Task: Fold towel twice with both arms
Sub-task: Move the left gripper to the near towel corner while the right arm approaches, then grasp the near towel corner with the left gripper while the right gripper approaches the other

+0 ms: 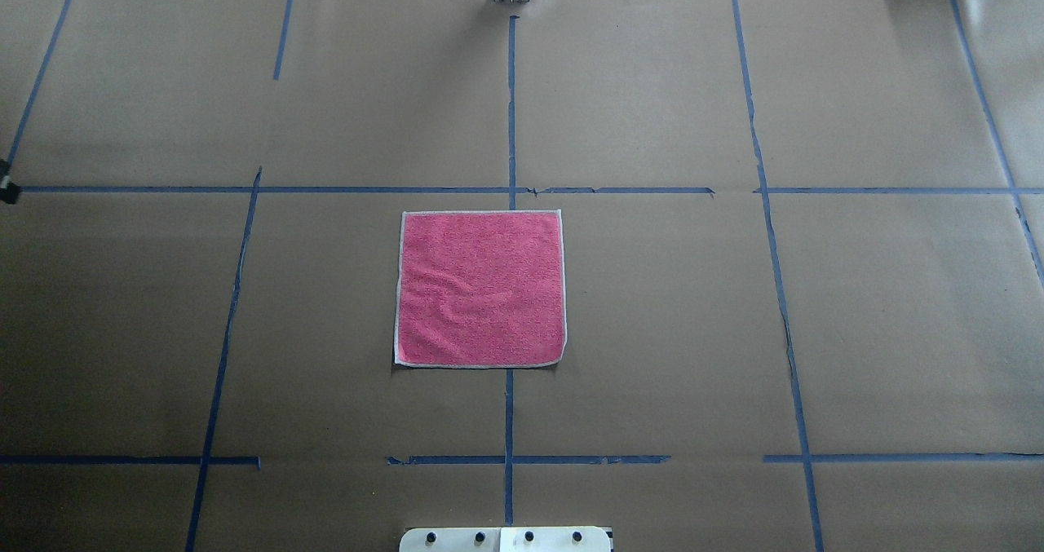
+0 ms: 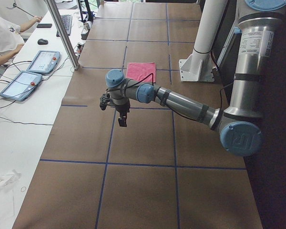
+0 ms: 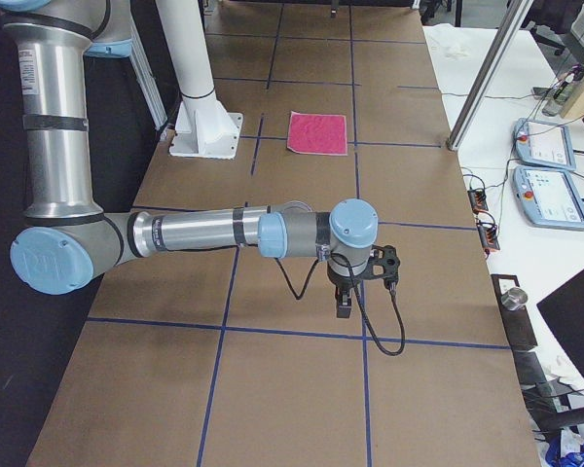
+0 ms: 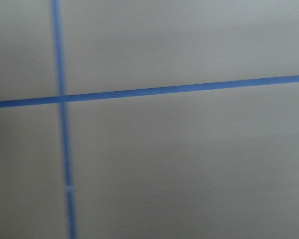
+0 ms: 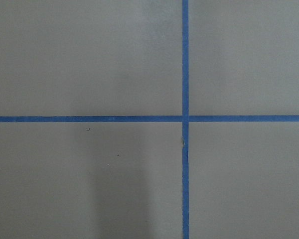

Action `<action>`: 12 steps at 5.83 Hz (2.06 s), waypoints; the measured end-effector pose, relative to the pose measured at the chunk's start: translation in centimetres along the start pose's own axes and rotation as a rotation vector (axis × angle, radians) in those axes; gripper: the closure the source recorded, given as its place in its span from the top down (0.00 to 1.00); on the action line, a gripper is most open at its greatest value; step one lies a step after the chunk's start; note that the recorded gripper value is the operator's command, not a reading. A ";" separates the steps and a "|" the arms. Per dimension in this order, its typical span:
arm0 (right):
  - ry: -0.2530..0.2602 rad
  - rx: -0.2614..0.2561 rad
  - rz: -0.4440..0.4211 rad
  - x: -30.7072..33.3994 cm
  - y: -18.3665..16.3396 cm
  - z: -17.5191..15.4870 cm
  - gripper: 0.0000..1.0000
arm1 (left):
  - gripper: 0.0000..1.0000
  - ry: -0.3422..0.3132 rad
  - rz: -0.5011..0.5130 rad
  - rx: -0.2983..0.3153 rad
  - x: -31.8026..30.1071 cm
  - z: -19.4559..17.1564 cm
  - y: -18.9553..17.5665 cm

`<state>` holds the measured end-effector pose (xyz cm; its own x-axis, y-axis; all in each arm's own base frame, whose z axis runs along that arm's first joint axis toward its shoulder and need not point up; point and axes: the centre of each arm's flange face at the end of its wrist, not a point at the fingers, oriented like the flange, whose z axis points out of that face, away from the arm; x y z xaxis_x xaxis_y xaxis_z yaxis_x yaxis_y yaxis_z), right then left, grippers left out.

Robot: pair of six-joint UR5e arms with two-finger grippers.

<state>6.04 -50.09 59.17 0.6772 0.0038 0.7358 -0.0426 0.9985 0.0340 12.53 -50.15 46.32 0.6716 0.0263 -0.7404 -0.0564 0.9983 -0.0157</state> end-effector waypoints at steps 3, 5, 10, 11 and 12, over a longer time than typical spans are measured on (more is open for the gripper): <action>-0.100 0.028 0.057 -8.0 -1.2 2.7 1.00 | 1.00 0.075 -0.139 -0.079 23.7 4.1 3.0; -0.187 0.041 0.165 -17.8 -1.6 5.9 1.00 | 0.92 0.057 -0.227 -0.071 33.6 7.8 7.0; -0.208 0.034 0.293 -37.4 2.7 10.4 1.00 | 0.61 0.089 -0.348 -0.002 41.3 18.6 9.5; -0.209 0.036 0.295 -38.1 3.0 10.6 1.00 | 0.60 0.084 -0.347 -0.007 41.5 19.3 10.0; -0.210 0.036 0.295 -38.3 3.1 10.6 1.00 | 0.59 0.080 -0.347 -0.010 41.4 19.6 10.3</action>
<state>-27.81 -47.74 38.28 0.4664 0.2767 0.8402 -0.2421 0.9535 -0.1796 54.25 -37.76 28.66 0.5924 -0.3185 -0.7400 0.1570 0.9465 -0.2818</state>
